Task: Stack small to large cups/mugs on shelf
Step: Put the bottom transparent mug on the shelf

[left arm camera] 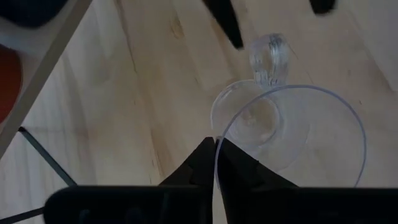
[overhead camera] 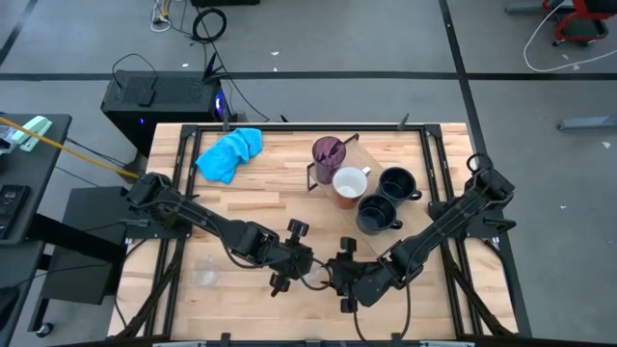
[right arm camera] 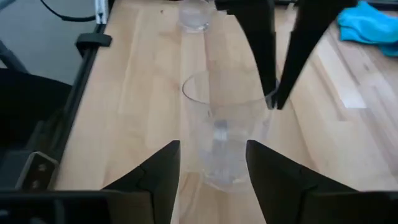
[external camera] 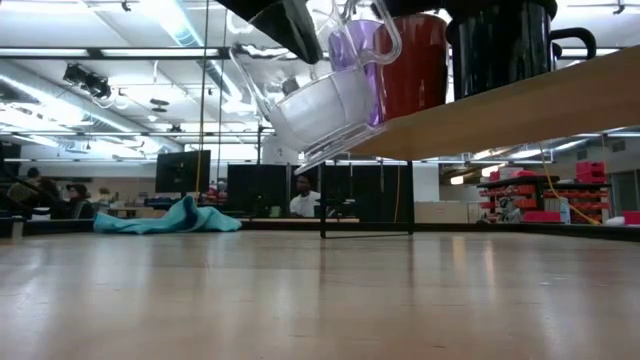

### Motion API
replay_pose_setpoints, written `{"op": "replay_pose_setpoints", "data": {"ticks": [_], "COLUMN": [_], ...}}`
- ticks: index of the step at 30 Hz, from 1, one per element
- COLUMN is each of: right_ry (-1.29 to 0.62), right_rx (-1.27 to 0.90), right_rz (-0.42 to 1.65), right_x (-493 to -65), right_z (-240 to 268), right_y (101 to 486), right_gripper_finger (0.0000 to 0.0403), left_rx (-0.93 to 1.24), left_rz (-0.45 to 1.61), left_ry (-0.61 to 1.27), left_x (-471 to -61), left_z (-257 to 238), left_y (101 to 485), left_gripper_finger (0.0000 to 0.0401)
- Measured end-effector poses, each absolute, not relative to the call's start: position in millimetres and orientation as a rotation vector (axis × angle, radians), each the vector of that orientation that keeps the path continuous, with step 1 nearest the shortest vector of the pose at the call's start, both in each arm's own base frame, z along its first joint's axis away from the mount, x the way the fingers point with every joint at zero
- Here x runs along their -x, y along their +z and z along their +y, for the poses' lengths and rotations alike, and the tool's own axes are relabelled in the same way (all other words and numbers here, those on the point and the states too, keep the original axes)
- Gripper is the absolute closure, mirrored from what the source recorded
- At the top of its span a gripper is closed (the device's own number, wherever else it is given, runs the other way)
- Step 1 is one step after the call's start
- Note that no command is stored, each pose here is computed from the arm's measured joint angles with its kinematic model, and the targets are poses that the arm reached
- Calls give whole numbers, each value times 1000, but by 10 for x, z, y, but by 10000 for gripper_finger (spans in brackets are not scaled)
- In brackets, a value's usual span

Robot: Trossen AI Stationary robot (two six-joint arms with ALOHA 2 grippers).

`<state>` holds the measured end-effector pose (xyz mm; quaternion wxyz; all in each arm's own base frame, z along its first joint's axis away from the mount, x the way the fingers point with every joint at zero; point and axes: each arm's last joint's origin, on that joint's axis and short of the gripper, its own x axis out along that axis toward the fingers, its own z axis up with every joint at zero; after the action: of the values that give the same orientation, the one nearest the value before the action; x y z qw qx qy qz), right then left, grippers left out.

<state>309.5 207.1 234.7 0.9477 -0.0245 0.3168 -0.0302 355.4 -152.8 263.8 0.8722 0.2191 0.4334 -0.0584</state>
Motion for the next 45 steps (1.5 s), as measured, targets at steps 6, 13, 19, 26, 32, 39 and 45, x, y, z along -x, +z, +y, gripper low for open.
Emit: {"op": "replay_pose_setpoints", "data": {"ticks": [6, 13, 19, 26, 32, 39, 45], "right_ry": [-85, -141, -152, -158, -163, -168, -165], "right_rx": [80, 90, 92, 91, 89, 98, 100], "right_rz": [631, 606, 604, 605, 606, 623, 630], "right_x": [-3136, -3145, -3152, -3161, -3173, -3165, -3162], "right_z": [2090, 2065, 2051, 2034, 2014, 1997, 1997], "right_y": [2280, 2290, 2289, 2289, 2291, 2280, 2276], "right_gripper_finger": [229, 255, 280, 314, 349, 373, 373], "left_rx": [-460, -461, -455, -431, -432, -432, -437], "left_rz": [905, 895, 891, 891, 891, 892, 891], "left_ry": [-123, -103, -92, -67, -65, -65, -70], "left_x": [-3554, -3563, -3574, -3590, -3590, -3590, -3590], "left_z": [-1530, -1523, -1506, -1470, -1470, -1468, -1470], "left_y": [2638, 2643, 2645, 2646, 2645, 2642, 2643], "left_gripper_finger": [394, 377, 394, 376, 393, 372, 388]}}
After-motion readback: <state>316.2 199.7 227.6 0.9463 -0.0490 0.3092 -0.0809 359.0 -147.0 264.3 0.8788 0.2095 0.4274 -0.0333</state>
